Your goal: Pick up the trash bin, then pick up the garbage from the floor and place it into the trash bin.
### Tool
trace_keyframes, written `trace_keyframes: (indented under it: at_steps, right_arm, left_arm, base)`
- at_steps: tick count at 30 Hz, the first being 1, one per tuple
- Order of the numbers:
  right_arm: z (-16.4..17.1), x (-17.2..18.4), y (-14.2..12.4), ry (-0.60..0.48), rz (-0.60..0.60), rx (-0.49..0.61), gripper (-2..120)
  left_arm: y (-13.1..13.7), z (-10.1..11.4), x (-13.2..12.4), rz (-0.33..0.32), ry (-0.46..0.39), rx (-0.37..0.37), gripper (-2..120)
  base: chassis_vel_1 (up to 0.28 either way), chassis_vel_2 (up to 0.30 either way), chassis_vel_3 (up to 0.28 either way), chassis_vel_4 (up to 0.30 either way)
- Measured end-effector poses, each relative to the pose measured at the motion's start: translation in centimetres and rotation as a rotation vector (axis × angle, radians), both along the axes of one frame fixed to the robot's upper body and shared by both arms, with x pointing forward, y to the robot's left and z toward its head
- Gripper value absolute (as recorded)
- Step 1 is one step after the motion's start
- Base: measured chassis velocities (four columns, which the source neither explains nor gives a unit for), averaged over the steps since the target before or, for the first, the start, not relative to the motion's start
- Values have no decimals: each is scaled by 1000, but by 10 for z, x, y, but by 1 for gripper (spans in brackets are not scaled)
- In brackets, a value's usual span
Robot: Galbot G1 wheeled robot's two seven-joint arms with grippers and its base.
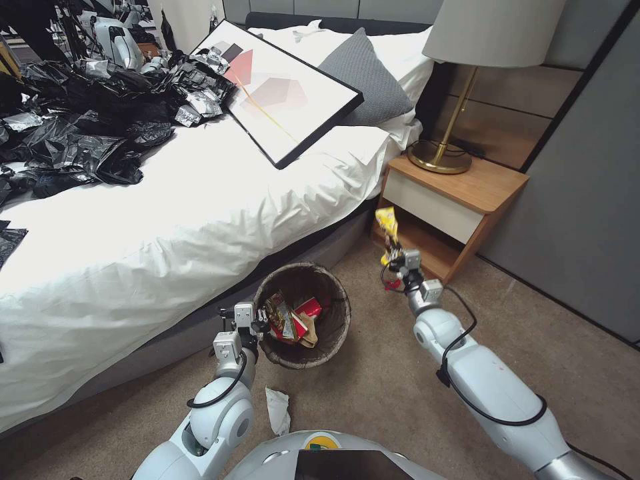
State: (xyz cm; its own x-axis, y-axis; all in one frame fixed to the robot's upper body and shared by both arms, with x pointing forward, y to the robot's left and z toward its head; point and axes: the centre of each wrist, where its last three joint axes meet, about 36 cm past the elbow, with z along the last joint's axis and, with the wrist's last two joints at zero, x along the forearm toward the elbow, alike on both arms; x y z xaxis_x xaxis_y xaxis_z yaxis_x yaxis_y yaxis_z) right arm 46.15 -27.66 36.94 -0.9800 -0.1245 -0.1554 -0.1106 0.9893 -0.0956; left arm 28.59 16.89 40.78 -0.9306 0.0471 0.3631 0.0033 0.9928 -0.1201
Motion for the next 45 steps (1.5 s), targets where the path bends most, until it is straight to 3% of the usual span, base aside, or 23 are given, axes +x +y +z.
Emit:
trace_keyframes:
  at_steps: [2, 4, 7, 10, 16, 27, 45]
  right_arm:
    - [41, -7, 11, -100, 21, 32, 0]
    - [54, -11, 15, -128, 41, 44, 0]
    - [96, -36, 30, -205, 166, 88, 0]
    - [106, -45, 36, -221, 210, 97, 0]
    - [134, -97, 62, -247, 451, 109, 0]
    - [107, -146, 69, -109, 656, 33, 0]
    - [47, -174, 80, 60, 738, -21, 0]
  left_arm:
    - [-1, 0, -4, -22, 12, -4, 2]
    - [-1, 0, -5, -29, 16, -4, 2]
    - [0, -1, -7, -41, 22, -1, 2]
    - [0, -1, -7, -42, 21, 0, 2]
    - [0, 0, -6, -50, 23, 4, 2]
    - [-1, 2, -3, -53, 18, 1, 2]
    - [-5, 7, -6, -54, 17, -17, 2]
  base:
    - [0, 0, 0, 0]
    - [0, 0, 0, 0]
    - [0, 0, 0, 0]
    - [0, 0, 0, 0]
    - [0, 0, 0, 0]
    - [0, 0, 0, 0]
    - [0, 0, 0, 0]
